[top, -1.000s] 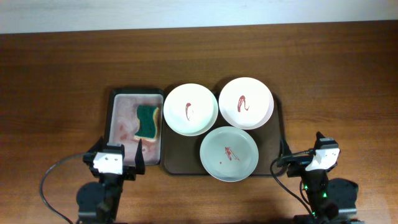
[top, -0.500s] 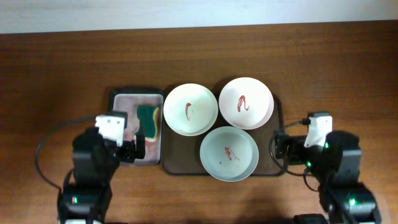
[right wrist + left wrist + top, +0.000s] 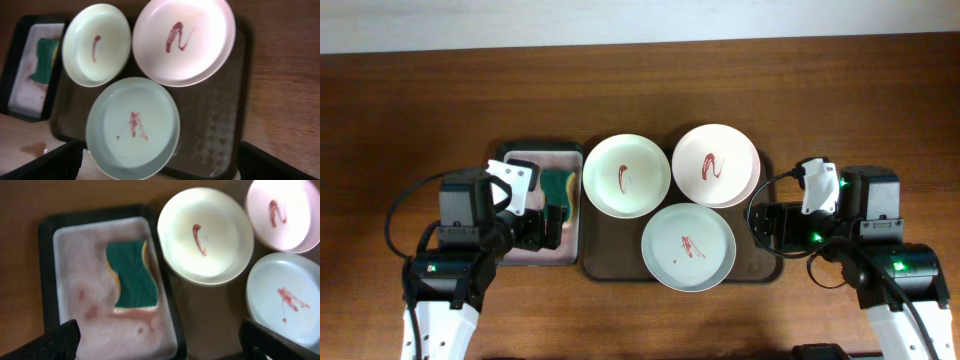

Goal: Clean dirty plates on tray and stack at the side
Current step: 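Reach the left gripper down to the green sponge in the white tray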

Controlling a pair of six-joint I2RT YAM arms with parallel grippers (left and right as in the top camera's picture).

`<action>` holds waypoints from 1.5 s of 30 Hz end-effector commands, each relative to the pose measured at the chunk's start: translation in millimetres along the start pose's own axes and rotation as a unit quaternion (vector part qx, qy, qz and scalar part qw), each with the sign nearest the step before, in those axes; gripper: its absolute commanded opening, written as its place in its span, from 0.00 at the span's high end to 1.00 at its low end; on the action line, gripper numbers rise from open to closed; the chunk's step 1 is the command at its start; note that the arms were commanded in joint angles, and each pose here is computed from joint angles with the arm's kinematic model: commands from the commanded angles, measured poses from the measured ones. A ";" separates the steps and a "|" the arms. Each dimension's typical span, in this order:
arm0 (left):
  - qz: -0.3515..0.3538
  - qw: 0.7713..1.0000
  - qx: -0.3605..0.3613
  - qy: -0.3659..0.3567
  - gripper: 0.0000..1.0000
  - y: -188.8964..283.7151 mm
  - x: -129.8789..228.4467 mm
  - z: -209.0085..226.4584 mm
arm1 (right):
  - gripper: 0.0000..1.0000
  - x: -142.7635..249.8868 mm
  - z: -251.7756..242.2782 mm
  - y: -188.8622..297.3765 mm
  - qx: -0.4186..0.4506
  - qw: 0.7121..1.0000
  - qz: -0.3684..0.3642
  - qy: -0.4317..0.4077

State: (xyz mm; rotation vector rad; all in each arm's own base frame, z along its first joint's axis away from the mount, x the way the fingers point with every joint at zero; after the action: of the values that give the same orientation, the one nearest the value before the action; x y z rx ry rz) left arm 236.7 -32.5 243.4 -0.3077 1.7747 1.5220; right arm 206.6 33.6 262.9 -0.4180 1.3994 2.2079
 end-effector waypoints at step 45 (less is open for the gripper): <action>0.199 0.980 -0.004 0.028 0.37 -180.6 47.3 20.9 | 0.00 -7.1 -0.3 -14.1 -0.017 0.999 0.032 -0.017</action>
State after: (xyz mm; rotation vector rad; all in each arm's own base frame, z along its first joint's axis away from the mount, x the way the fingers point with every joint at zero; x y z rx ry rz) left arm 325.2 -40.9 88.6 -0.0604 1.9982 1.7360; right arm 218.4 36.9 249.1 -0.3337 1.4011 2.2794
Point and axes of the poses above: each gripper's point midway between its finger pads, its own y axis back along the fingers, its own z axis along the line the jaws close on, x = y × z, the point moved 8 cm from there along y, back along the fingers, and after that the axes turned 10 degrees about -y, right-handed, at the moved point
